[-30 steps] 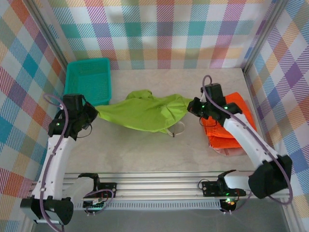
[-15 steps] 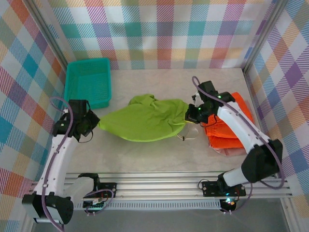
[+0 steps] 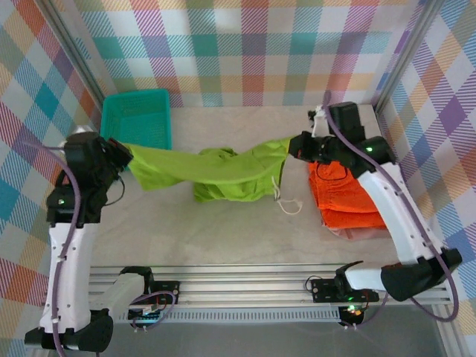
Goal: Fold and stack the shorts
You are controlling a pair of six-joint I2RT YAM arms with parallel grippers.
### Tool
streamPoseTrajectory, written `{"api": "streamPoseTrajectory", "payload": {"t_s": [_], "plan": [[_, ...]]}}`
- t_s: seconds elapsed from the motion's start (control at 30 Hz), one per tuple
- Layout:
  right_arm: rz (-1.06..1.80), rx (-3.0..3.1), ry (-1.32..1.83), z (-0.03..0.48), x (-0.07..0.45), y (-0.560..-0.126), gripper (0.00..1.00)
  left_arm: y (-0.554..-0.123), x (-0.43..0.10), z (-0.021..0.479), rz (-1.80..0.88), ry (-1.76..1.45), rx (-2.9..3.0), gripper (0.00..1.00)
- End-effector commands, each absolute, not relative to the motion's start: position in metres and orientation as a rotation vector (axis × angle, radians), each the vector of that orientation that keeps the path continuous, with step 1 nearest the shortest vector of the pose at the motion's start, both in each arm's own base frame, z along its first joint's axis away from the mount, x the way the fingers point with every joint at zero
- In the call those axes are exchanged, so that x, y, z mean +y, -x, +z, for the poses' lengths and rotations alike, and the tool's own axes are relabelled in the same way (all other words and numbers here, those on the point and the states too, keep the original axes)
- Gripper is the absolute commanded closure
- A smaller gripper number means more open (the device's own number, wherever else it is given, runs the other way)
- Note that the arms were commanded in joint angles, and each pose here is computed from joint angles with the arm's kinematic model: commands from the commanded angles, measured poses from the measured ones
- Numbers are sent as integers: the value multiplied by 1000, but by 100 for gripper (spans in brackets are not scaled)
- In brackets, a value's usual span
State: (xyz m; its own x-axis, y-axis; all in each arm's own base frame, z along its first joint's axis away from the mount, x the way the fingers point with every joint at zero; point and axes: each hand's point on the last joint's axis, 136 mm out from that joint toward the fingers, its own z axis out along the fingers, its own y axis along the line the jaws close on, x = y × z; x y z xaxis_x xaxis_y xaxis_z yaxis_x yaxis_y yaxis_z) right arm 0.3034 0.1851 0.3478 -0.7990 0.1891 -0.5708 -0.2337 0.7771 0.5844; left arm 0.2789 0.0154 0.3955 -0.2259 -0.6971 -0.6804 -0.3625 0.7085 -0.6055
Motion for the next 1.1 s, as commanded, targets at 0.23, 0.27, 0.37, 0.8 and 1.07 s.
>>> {"api": "streamPoseTrajectory", "payload": {"t_s": [0.23, 0.27, 0.37, 0.8, 1.07], "plan": [[1180, 1921, 282, 484, 206, -256, 100, -256, 36, 551, -380, 756, 1491, 100], [1205, 1884, 301, 494, 206, -247, 100, -250, 37, 564, -385, 750, 1459, 100], [1271, 1785, 336, 519, 203, -221, 100, -232, 41, 599, -393, 738, 1358, 100], [1286, 1775, 85, 507, 181, -217, 100, -276, 24, 634, -489, 664, 1353, 100], [957, 2140, -302, 362, 164, -294, 100, -435, -16, 494, -555, 724, 1700, 100]]}}
